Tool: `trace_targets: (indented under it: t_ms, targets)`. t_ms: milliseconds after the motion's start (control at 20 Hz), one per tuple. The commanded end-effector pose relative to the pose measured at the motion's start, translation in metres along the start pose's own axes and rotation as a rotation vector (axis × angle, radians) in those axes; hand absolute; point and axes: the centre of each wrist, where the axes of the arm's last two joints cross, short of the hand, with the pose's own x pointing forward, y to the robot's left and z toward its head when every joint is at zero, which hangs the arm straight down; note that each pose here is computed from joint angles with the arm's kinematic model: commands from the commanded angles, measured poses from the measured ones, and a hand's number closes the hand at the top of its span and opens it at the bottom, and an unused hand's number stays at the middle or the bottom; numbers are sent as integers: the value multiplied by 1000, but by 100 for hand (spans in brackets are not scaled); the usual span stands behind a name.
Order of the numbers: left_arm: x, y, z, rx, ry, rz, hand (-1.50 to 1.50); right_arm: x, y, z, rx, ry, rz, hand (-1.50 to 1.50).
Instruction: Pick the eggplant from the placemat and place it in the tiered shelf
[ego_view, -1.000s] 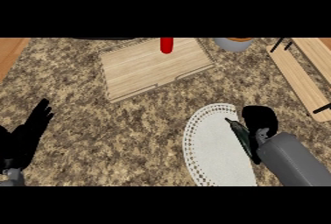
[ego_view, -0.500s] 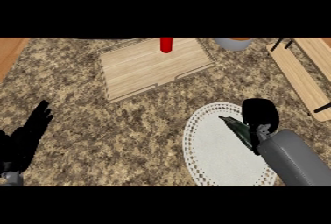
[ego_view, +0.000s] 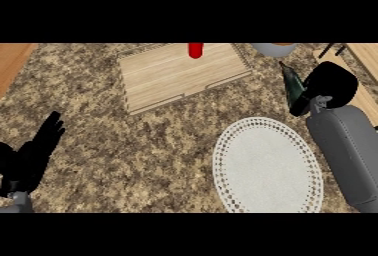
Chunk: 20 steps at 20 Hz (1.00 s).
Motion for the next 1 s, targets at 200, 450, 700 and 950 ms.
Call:
trace_targets:
  t_ms: [200,450,700,950]
  targets:
    - [-4,-3,1,-6,11,-15,0,46,-68,2,-180,299,-376,150]
    - [-10,-7,4,-13,27,0,0,61,-121,26,-302,281,-592,150]
    - [2,9,6,9,9,-7,0,86,-145,51,-421,268,-596,150]
    - [3,4,-6,6,4,-15,0,89,-205,63,-513,267,-656,150]
